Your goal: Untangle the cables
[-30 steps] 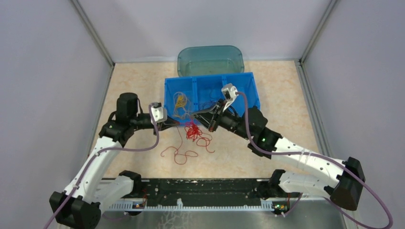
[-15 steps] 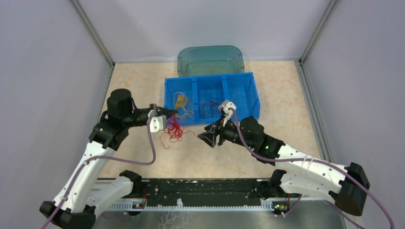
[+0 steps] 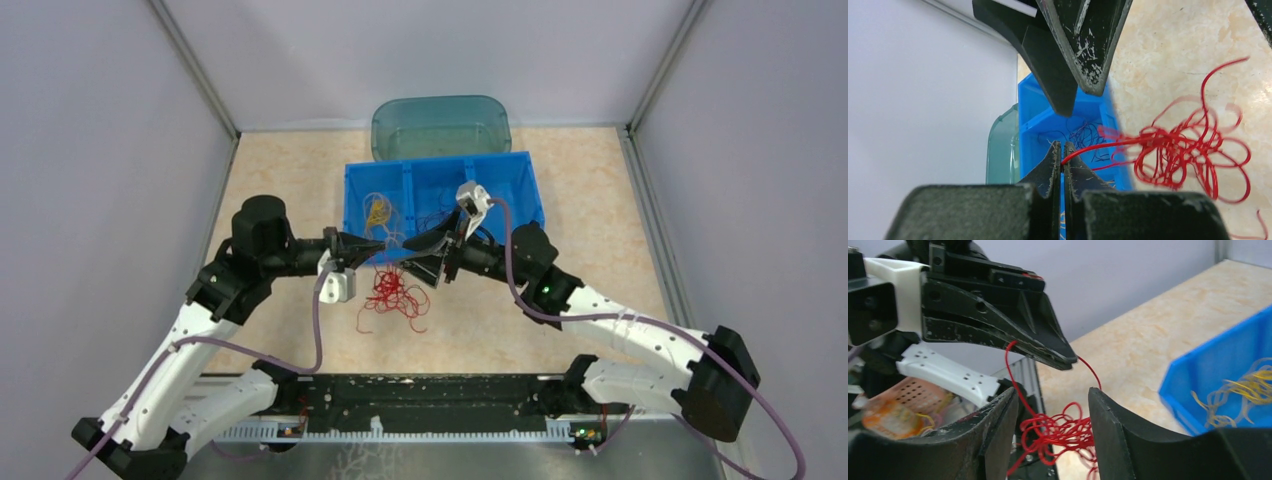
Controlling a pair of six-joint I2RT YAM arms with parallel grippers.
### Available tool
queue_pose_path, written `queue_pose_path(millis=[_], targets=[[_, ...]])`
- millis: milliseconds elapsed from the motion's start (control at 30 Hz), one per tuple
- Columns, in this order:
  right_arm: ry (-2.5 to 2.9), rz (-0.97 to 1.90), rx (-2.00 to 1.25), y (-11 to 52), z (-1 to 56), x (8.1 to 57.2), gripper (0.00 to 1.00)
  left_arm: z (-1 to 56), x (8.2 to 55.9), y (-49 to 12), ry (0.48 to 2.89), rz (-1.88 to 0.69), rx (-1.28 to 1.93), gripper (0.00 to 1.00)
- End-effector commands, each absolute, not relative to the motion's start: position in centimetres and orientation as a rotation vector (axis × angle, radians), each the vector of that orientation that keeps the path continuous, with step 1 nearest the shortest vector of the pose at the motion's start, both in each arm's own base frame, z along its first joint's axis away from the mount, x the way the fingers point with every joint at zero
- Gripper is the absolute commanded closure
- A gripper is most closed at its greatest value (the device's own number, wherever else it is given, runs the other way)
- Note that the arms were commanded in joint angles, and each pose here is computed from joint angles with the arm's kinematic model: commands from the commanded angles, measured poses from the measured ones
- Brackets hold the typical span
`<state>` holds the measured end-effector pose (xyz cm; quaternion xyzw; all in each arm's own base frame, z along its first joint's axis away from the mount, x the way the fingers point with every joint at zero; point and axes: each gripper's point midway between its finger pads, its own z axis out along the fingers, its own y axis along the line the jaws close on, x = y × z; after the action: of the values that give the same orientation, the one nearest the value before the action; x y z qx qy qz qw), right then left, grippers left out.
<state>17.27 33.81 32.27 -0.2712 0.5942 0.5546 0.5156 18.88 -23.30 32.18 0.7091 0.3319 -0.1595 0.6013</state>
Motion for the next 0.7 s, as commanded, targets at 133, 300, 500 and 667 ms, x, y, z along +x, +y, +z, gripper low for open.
queue_pose_path(millis=[133,300,500,667], targets=[[1.264,1.598,-0.721,36.2,35.4,14.0,0.5,34.2,17.8,-23.8,0.685,-0.366,1.644,1.0],[1.285,1.629,-0.745,37.9,34.4,13.7,0.52,35.0,17.8,-24.0,0.688,-0.378,1.622,1.0],[1.24,1.715,-0.736,38.9,34.6,12.9,0.56,35.6,18.0,-24.3,0.695,-0.391,1.605,1.0],[1.252,1.743,-0.745,40.0,34.0,12.5,0.63,36.5,18.2,-24.6,0.694,-0.402,1.588,1.0]])
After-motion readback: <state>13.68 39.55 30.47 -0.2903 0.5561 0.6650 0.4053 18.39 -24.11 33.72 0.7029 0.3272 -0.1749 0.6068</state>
